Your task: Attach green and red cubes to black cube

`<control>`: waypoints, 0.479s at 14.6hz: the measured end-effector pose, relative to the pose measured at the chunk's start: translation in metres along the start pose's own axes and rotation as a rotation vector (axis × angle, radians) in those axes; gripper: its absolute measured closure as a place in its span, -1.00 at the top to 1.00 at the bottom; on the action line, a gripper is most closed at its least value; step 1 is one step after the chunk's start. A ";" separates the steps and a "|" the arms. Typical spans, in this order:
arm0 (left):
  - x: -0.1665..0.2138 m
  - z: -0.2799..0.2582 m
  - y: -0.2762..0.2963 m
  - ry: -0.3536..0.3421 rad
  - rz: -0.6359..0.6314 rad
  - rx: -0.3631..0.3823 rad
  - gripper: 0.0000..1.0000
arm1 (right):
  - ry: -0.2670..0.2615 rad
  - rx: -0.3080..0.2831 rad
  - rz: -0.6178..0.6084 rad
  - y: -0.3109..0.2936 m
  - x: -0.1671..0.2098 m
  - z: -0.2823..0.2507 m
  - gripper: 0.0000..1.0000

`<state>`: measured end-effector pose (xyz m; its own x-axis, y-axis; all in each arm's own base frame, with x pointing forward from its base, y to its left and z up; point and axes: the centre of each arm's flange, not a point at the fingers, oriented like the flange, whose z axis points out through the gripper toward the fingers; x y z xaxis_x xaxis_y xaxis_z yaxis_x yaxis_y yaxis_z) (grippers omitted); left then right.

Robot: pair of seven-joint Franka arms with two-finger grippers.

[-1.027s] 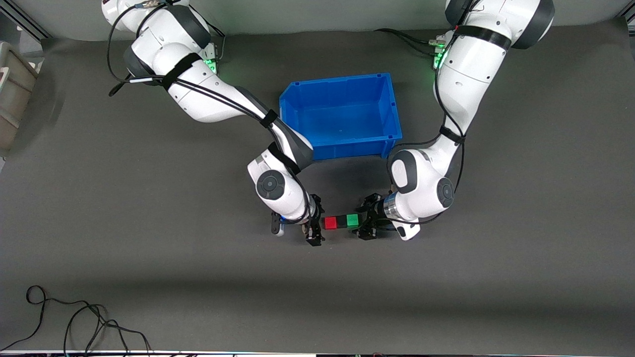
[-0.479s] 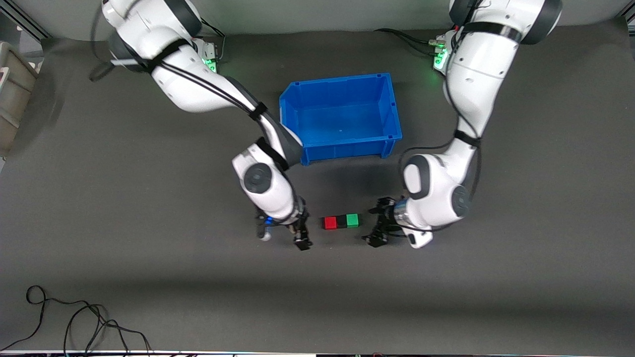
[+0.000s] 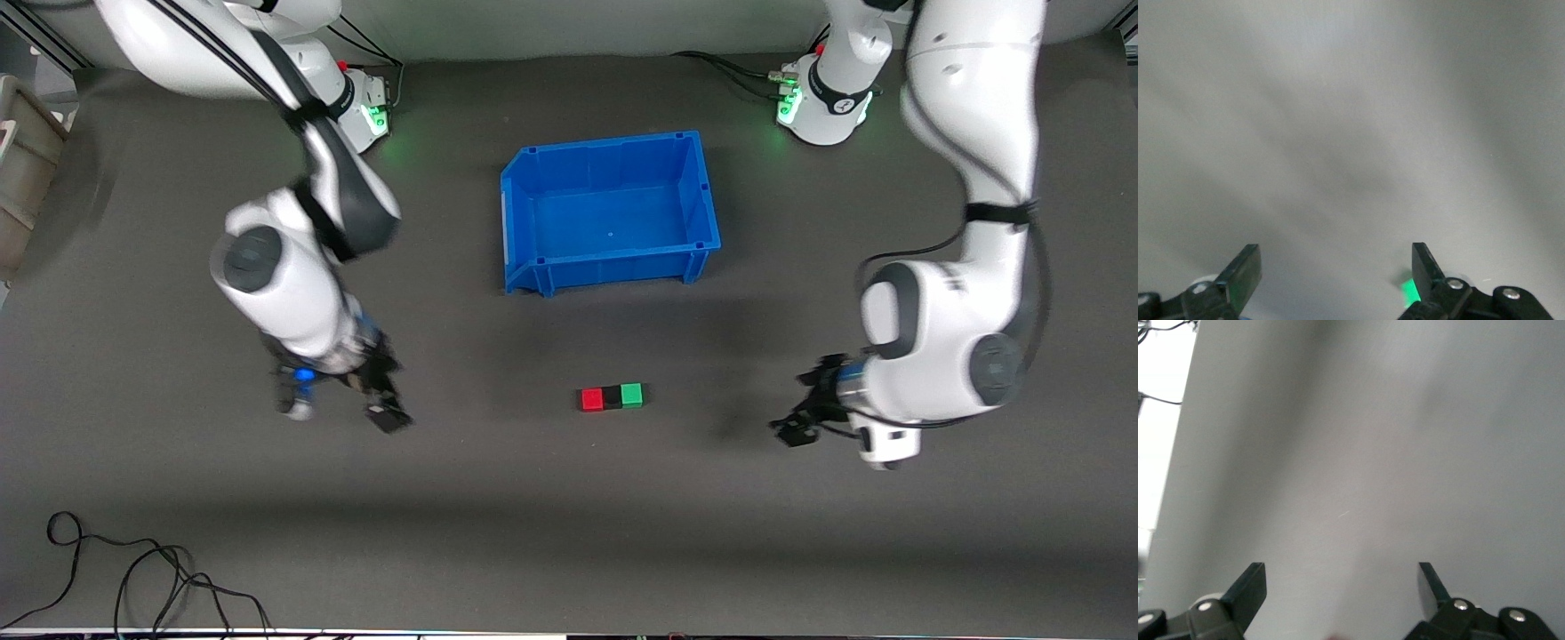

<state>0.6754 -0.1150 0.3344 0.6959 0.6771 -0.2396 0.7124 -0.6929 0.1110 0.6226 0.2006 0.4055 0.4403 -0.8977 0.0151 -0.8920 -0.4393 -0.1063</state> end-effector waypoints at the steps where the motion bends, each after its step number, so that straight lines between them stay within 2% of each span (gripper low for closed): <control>1: 0.013 -0.020 -0.014 0.017 0.095 0.014 1.00 | -0.001 -0.059 -0.077 0.015 0.021 -0.008 1.00; 3: 0.033 -0.059 -0.040 0.048 0.302 0.048 1.00 | -0.013 -0.111 -0.234 0.036 0.061 -0.021 1.00; 7: 0.041 -0.131 -0.073 0.105 0.586 0.112 1.00 | -0.034 -0.145 -0.504 0.073 0.123 -0.065 1.00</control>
<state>0.6636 -0.0046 0.4432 0.9788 0.1916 -0.0721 0.1978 -0.9759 0.0921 0.6052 0.0559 0.4647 0.8192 -0.5735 -0.0034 -0.5729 -0.8184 0.0446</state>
